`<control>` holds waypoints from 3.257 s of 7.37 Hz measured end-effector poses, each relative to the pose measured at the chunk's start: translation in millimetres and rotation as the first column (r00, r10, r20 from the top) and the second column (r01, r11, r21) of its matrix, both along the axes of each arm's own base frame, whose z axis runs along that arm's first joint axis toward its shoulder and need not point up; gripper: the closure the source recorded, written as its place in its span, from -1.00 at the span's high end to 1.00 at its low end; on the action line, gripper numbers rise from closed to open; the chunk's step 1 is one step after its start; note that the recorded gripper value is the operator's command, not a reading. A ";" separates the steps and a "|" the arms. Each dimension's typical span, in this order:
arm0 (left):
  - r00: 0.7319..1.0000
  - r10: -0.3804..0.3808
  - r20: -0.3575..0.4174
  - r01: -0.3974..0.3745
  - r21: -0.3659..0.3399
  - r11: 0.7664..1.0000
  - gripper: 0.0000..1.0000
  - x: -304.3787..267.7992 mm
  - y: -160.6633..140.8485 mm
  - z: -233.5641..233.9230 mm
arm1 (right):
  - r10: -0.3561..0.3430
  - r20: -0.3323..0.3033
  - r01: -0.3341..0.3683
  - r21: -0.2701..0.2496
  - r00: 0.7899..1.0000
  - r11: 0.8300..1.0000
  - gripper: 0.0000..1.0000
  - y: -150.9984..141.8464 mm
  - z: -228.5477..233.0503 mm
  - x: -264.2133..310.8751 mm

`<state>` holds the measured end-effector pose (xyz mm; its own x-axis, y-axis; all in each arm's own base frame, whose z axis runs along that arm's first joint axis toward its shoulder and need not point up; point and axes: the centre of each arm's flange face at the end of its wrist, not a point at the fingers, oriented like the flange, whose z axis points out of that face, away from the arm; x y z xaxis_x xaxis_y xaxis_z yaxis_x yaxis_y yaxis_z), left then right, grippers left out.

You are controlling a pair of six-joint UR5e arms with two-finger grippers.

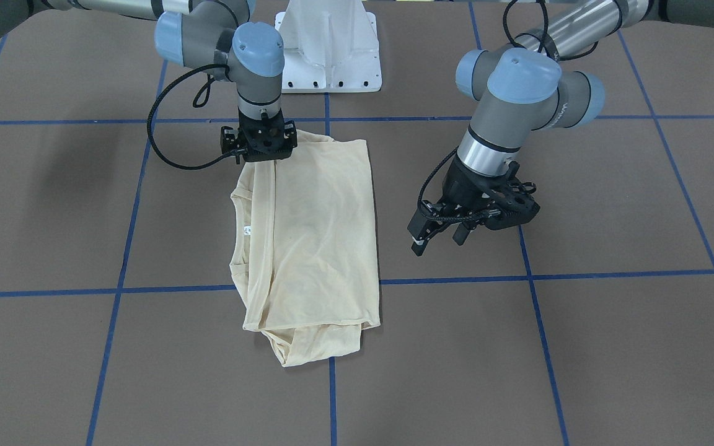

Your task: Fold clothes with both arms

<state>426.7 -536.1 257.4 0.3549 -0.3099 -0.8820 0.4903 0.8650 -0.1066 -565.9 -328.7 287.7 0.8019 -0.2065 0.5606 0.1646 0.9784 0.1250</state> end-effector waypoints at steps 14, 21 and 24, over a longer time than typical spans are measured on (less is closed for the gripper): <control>1.000 0.002 -0.008 -0.002 0.006 1.000 1.00 4.0 1.4 -6.3 | 0.011 -0.087 -0.013 -0.019 0.996 1.000 1.00 -11.5 42.8 46.2; 1.000 0.004 -0.008 -0.004 0.007 1.000 1.00 4.6 1.9 -6.0 | 0.049 0.018 -0.051 0.100 0.999 0.994 1.00 -94.6 -17.3 78.3; 1.000 0.006 -0.025 -0.005 0.028 1.000 1.00 -0.1 5.3 -17.2 | 0.060 0.107 -0.079 0.178 0.992 0.981 1.00 -153.2 -10.9 42.7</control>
